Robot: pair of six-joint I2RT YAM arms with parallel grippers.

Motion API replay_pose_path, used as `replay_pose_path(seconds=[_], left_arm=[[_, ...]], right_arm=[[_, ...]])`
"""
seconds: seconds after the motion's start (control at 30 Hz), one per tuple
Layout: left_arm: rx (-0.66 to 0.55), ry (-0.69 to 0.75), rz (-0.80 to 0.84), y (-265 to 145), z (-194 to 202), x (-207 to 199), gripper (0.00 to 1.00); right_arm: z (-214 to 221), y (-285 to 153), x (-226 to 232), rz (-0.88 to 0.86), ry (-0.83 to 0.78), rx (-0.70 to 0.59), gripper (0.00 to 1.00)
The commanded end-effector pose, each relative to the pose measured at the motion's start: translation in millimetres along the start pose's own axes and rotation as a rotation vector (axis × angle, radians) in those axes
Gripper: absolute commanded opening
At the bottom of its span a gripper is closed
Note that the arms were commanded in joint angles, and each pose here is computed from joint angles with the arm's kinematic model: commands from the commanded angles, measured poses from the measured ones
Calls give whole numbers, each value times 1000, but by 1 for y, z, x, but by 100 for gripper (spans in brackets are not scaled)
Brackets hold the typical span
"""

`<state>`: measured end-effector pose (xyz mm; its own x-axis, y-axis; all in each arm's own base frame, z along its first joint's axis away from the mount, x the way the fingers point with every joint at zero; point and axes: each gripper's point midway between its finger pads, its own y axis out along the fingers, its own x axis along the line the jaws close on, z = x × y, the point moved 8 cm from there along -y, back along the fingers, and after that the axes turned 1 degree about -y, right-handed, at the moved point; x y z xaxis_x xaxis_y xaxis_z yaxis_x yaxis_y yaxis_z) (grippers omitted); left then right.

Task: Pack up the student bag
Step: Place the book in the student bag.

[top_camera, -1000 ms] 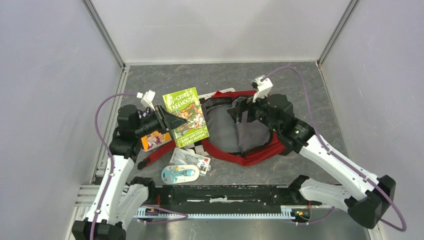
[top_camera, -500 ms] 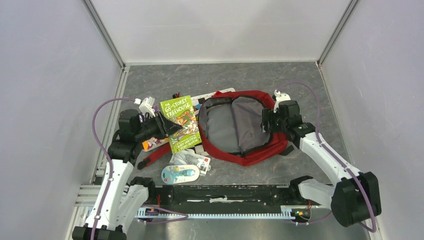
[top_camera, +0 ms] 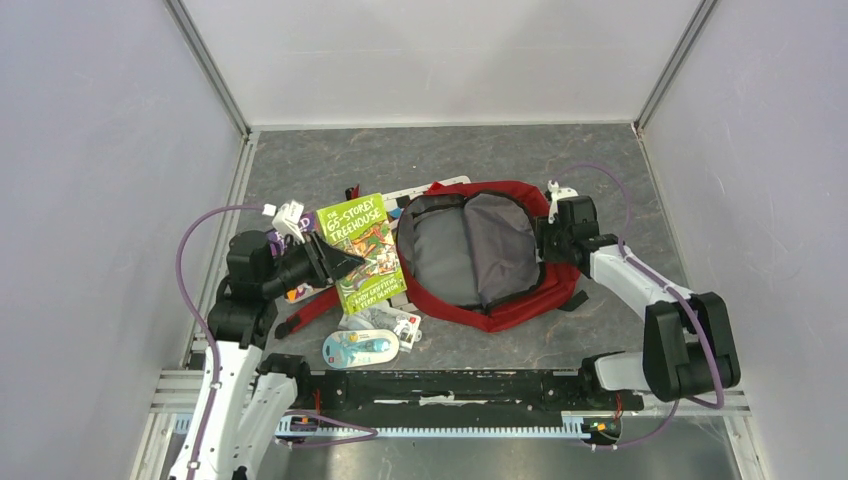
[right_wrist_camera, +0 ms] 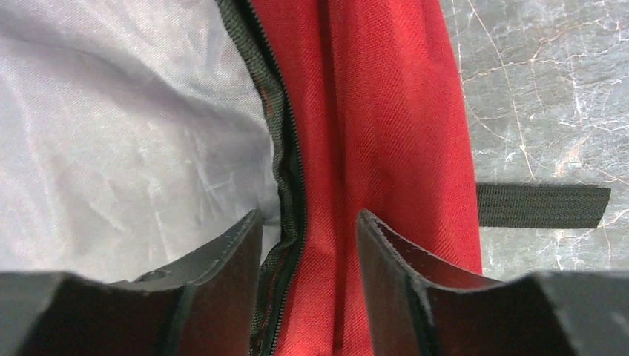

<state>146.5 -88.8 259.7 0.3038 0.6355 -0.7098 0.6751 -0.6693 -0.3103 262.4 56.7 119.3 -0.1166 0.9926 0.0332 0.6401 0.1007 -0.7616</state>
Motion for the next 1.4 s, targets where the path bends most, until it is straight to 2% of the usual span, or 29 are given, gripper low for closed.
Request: replay_pose_path(seconds=[0.0, 0.1, 0.3, 0.47, 0.73, 1.07, 1.37], left_arm=[[-40, 18, 94, -17, -11, -29, 2], [-18, 15, 95, -21, -8, -32, 2], [-30, 1, 100, -26, -8, -37, 2], [-12, -14, 94, -23, -6, -33, 2], [-8, -13, 90, -24, -7, -34, 2], [-5, -21, 84, -25, -3, -33, 2], [11, -28, 77, -22, -2, -30, 2]], right_arm=[[-28, 8, -6, -24, -13, -82, 49], [-30, 14, -5, -85, -4, -75, 41], [-32, 23, 2, -214, 10, -67, 40], [-35, 28, 8, -286, 20, -70, 41], [-57, 17, 7, -272, -3, -153, 46], [-82, 29, 10, -323, -61, -182, 57], [-85, 47, 19, -432, -77, -134, 50]])
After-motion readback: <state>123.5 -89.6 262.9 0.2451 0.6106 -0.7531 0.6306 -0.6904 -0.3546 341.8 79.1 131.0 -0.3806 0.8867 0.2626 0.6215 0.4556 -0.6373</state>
